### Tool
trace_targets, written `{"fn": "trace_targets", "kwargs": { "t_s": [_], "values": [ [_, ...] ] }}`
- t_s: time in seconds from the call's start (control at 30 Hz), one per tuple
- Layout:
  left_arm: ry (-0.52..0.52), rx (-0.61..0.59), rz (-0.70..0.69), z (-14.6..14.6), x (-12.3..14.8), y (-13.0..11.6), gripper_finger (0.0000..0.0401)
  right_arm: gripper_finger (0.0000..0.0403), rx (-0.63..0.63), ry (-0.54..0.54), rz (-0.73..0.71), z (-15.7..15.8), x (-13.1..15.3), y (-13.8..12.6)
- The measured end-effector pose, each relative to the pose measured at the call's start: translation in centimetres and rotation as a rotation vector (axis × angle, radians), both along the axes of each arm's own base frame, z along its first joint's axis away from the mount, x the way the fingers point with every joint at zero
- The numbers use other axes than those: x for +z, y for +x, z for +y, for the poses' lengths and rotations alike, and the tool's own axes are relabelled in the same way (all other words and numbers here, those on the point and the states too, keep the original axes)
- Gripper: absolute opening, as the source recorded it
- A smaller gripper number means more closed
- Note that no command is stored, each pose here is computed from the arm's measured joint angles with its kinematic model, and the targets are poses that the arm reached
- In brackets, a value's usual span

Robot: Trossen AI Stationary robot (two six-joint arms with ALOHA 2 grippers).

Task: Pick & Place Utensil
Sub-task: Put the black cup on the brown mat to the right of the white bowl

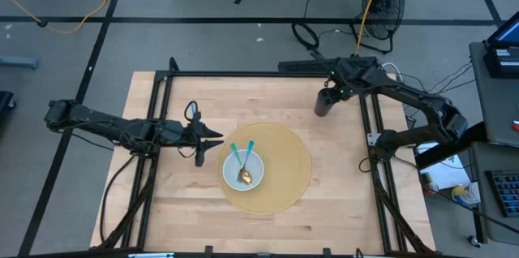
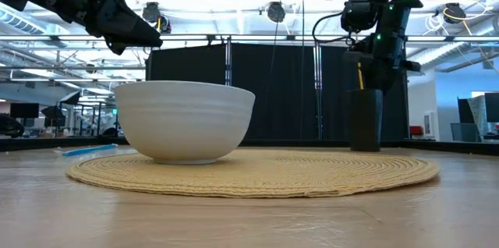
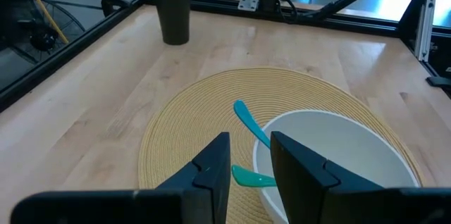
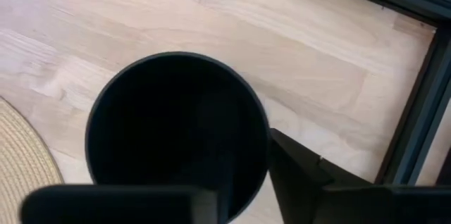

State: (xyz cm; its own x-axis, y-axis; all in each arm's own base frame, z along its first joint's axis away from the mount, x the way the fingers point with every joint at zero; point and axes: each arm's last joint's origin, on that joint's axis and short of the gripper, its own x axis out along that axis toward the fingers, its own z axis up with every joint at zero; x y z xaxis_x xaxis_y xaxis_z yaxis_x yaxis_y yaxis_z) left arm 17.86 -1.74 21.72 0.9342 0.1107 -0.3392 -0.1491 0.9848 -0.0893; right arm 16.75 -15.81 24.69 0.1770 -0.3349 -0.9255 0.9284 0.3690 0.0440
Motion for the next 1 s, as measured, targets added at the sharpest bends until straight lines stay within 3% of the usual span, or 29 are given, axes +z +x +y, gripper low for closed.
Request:
{"fn": "trace_targets", "kwargs": {
  "t_s": [0.27, 1.0],
  "values": [
    [0.000, 0.000, 0.002, 0.00, -0.02, 0.00, 0.0108, 0.0007, 0.004, -0.009, -0.007, 0.09, 0.21, -0.10],
    [0.005, -0.001, 0.005, 0.00, -0.04, -0.01, 0.0108, 0.0002, 0.013, -0.013, -0.004, 0.13, 0.31, -0.15]
  ]
}}
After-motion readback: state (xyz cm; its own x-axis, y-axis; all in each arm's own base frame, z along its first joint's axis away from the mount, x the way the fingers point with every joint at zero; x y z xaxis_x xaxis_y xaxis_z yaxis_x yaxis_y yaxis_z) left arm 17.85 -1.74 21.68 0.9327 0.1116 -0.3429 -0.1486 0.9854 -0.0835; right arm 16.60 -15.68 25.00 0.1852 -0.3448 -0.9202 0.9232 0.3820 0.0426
